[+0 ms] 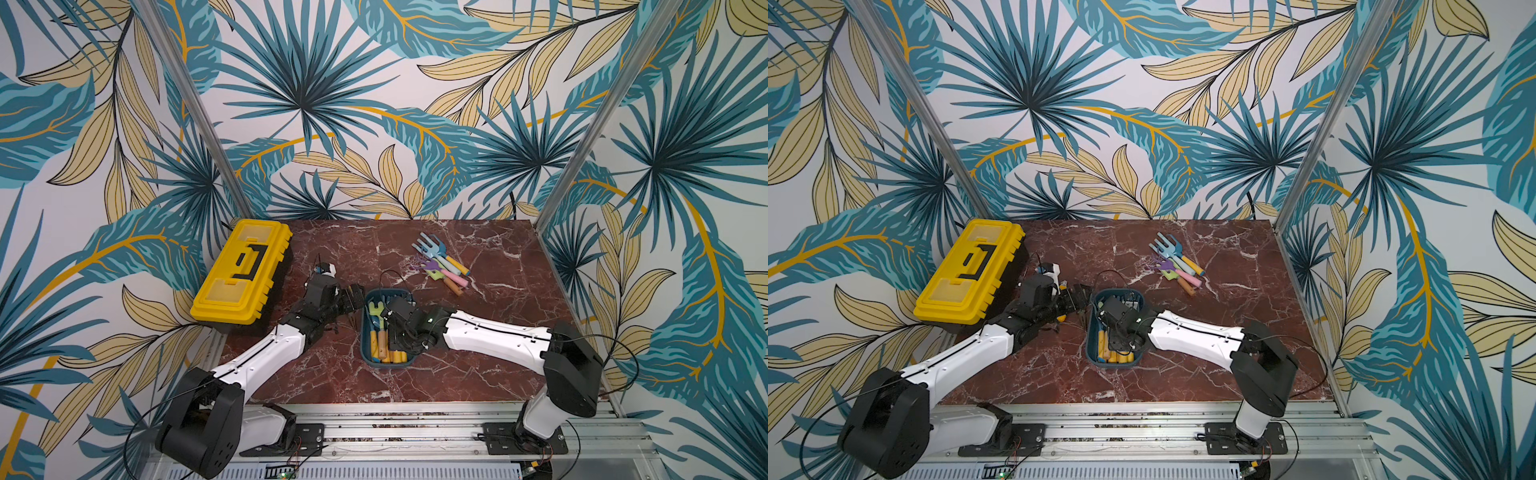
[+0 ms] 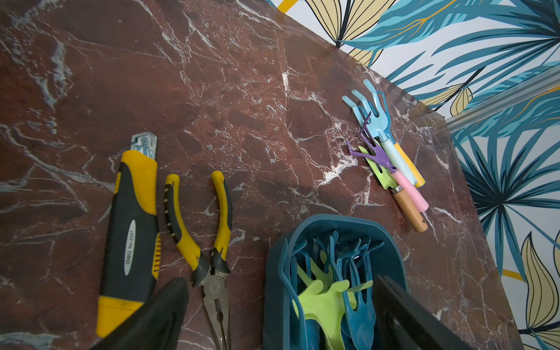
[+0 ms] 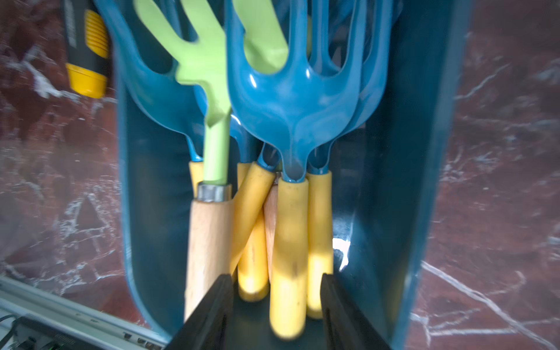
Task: Put the rake into the storage box
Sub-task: Place the rake in the storage box, then adjust the rake at the center of the board, then pick up the rake at the center of the board.
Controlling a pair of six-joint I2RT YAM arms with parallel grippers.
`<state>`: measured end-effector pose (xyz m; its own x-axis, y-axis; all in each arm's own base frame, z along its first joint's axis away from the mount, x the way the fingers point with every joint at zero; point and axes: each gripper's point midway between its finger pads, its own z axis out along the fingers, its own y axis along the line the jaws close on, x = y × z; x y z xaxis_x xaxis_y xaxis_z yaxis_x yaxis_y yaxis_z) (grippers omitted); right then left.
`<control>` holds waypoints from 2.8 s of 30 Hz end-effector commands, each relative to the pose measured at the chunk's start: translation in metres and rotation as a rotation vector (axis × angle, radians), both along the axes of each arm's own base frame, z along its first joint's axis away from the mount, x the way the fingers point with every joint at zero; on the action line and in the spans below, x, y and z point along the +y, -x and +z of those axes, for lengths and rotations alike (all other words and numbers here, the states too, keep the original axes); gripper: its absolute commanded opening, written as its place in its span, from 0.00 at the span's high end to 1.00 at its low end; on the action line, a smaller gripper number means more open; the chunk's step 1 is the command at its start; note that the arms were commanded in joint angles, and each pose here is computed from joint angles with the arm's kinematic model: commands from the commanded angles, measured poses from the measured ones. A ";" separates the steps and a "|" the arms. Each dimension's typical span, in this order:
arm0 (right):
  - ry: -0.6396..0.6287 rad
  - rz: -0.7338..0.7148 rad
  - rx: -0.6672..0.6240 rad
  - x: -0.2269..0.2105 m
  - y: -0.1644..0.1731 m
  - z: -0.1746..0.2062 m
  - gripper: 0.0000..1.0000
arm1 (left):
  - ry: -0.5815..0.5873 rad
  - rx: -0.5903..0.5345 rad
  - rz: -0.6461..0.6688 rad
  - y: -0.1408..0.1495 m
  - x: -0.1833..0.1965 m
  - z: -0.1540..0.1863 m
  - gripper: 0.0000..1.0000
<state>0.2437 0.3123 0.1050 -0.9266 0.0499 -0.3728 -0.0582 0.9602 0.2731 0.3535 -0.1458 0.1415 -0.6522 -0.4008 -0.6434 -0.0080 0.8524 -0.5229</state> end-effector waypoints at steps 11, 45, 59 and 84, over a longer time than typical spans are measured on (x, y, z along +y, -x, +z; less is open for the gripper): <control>0.015 -0.097 -0.275 -0.118 -0.049 0.082 0.18 | 0.031 -0.040 -0.180 -0.002 -0.050 0.031 0.00; -0.156 -0.057 0.012 -0.172 -0.294 -0.027 0.07 | -0.083 0.046 -0.210 -0.022 -0.095 0.041 0.00; -0.091 -0.009 0.190 -0.158 -0.222 -0.068 0.12 | -0.073 0.062 -0.206 -0.017 -0.092 0.031 0.00; 0.138 -0.123 0.081 -0.170 -0.158 -0.041 0.45 | -0.092 0.051 -0.212 -0.014 -0.087 0.030 0.00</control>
<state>0.4097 0.1471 0.0898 -0.9229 0.1245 -0.3644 0.0497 0.9769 0.2079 0.3670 -0.2372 0.1738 -0.7541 -0.2052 -0.6238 0.1442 0.8750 -0.4622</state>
